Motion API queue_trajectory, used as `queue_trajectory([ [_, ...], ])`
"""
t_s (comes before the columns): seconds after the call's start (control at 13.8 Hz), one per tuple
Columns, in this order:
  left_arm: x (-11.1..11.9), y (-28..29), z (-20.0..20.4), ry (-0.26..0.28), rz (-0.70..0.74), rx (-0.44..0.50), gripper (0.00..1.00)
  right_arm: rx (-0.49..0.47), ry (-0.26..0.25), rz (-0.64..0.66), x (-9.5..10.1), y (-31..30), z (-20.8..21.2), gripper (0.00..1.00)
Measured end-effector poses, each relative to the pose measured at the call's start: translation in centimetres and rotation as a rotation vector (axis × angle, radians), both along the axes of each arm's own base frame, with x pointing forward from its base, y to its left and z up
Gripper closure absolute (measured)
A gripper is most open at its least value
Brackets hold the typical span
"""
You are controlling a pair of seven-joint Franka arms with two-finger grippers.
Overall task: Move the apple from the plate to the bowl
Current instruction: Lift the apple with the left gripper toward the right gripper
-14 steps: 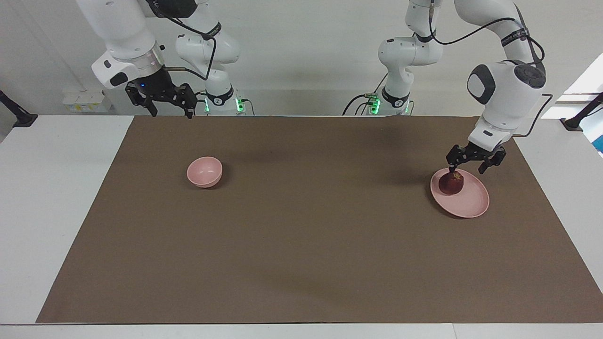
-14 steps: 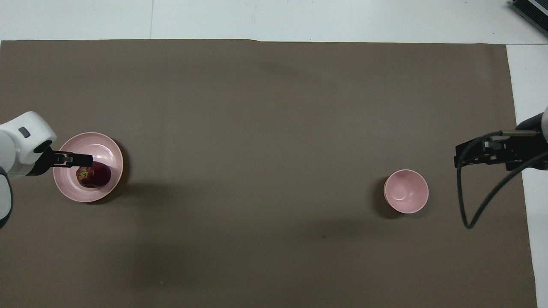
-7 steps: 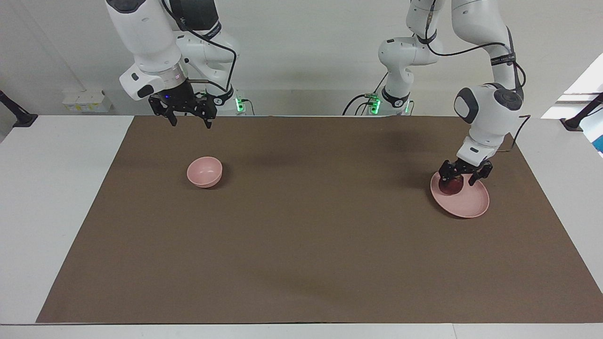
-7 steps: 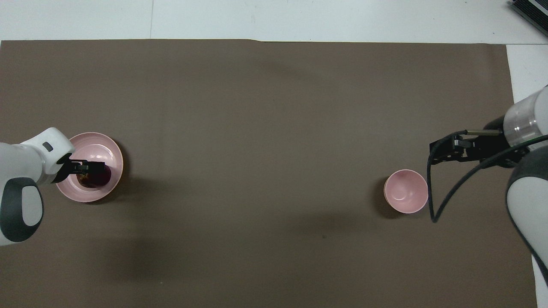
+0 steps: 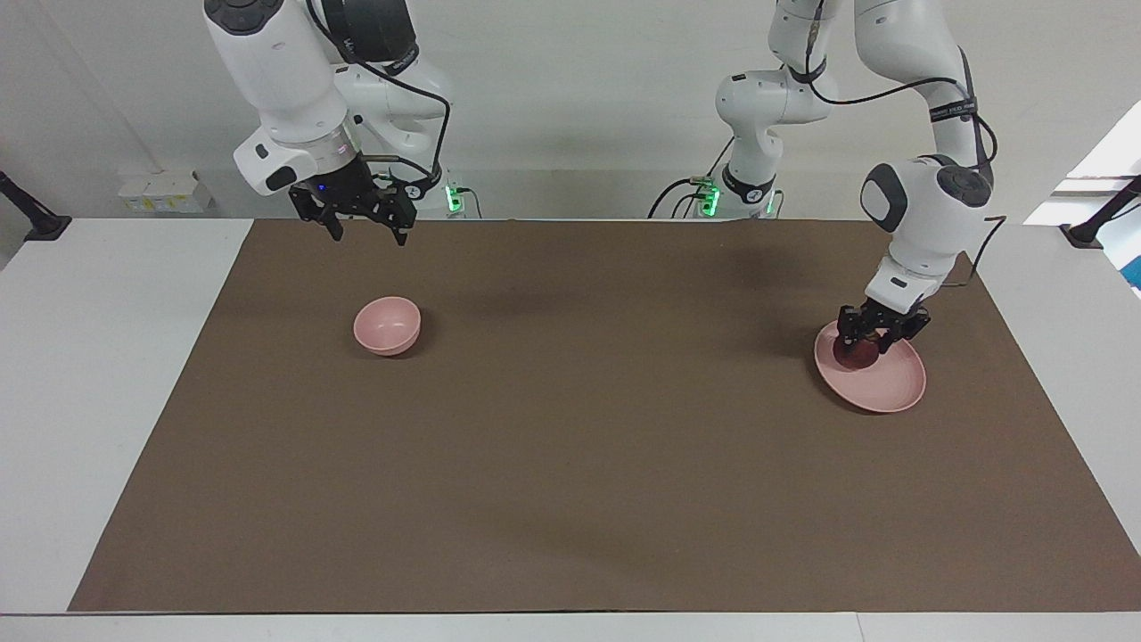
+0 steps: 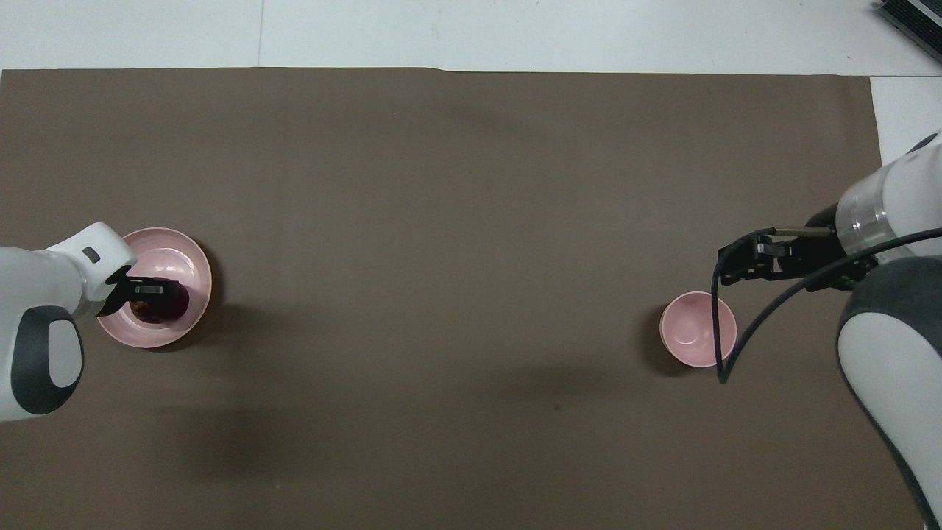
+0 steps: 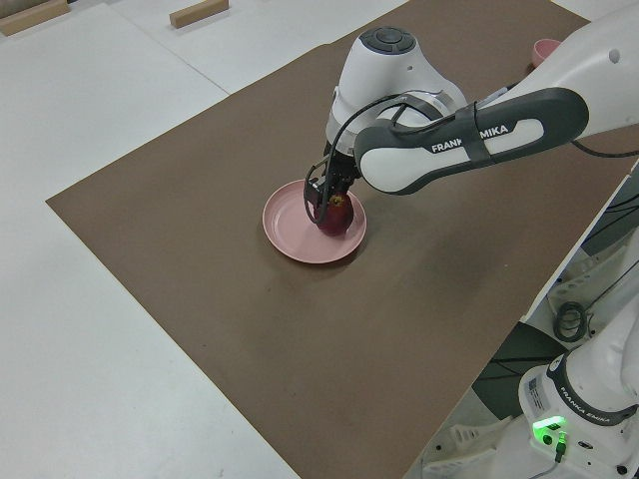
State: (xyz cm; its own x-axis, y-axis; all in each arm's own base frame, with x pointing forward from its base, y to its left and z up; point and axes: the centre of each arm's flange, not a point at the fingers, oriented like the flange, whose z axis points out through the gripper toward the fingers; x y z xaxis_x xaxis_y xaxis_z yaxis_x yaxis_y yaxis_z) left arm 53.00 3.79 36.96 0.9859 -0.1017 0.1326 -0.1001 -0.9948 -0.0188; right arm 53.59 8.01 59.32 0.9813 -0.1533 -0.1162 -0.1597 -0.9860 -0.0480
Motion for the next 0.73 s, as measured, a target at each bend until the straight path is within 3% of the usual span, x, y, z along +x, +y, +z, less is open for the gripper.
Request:
queue_trajectory([
  [0.22, 1.3, -1.3, 4.8, -0.017, 0.028, -0.079, 0.4, 0.033, 0.018, -0.074, 0.2, 1.1, -0.8, 0.0],
  [0.44, 1.2, -3.9, 8.8, -0.059, 0.072, -0.244, 0.4, 0.097, 0.047, -0.193, 0.8, 3.8, -2.2, 0.0],
  [0.73, 1.3, -10.8, 10.5, -0.071, 0.12, -0.536, 0.4, 0.215, 0.129, -0.415, 2.0, 7.9, -4.8, 0.0],
])
